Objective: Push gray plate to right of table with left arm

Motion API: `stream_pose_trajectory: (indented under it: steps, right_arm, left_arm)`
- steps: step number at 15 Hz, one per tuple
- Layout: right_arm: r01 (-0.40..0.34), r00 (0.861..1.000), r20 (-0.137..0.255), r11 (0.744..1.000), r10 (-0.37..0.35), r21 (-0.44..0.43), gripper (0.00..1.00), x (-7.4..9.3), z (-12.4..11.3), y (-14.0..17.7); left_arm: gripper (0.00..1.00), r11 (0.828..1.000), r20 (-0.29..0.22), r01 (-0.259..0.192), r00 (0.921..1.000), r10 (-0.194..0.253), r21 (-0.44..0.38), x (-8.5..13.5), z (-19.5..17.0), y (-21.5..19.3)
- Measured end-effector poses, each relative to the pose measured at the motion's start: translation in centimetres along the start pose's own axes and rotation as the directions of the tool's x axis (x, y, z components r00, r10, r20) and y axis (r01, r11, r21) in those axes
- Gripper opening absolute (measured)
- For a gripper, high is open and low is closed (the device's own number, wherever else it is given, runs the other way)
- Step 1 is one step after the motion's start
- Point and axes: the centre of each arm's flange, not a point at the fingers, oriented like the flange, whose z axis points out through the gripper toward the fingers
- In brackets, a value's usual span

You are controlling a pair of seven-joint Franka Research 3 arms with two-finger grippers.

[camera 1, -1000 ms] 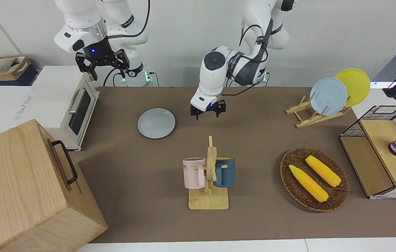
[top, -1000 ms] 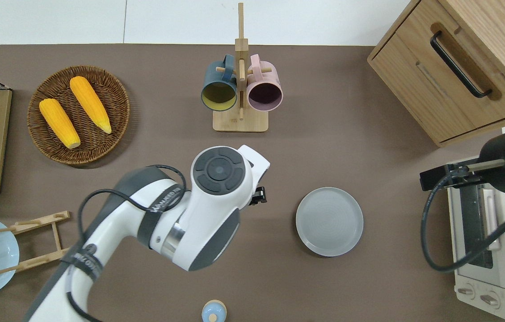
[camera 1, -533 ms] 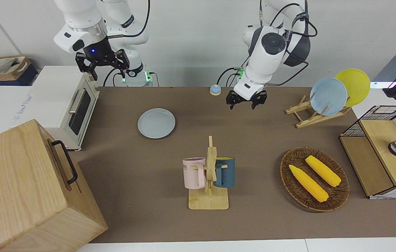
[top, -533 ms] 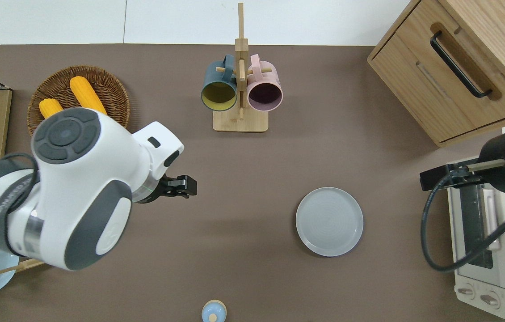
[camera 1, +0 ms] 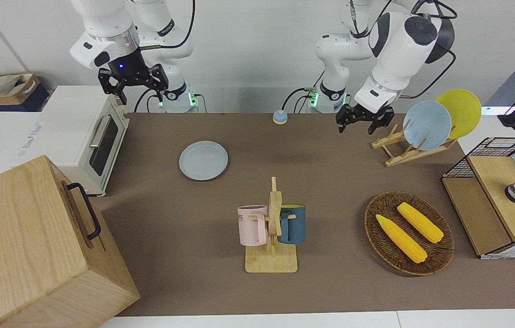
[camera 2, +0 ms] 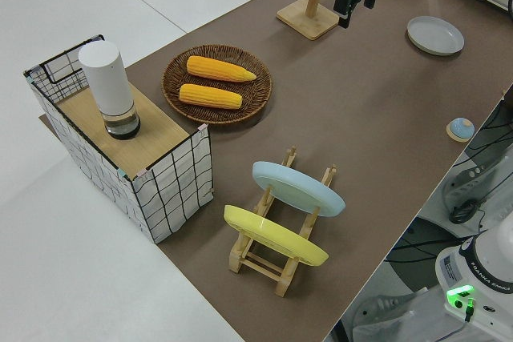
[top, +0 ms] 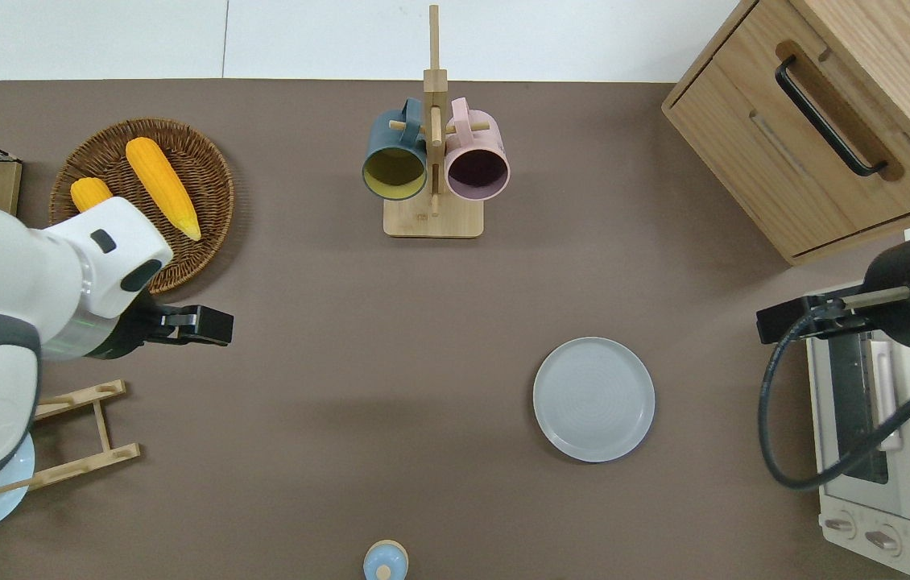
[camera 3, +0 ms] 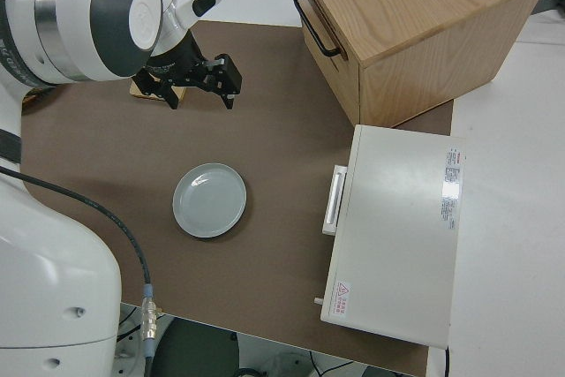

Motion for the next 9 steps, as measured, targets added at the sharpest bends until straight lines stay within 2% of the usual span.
stream_pose_trajectory:
  steps: [4,6,9]
  right_arm:
    - [0.0,1.0,0.0,1.0,0.0,0.0,0.99,0.0,0.0,0.0]
    - [0.0,1.0,0.0,1.0,0.0,0.0,0.99,0.0,0.0,0.0]
    - [0.0,1.0,0.0,1.0,0.0,0.0,0.99,0.0,0.0,0.0]
  left_arm:
    - [1.0,1.0,-0.016,0.011,0.9998,-0.011,0.011,-0.4,-4.0,-2.2]
    - [1.0,0.999,-0.023,-0.016,0.9996,0.017,0.05,-0.5,-5.0,-2.5]
    - [1.0,0.997,-0.024,-0.048,0.9985,0.049,0.058,-0.5,-5.1,-2.7]
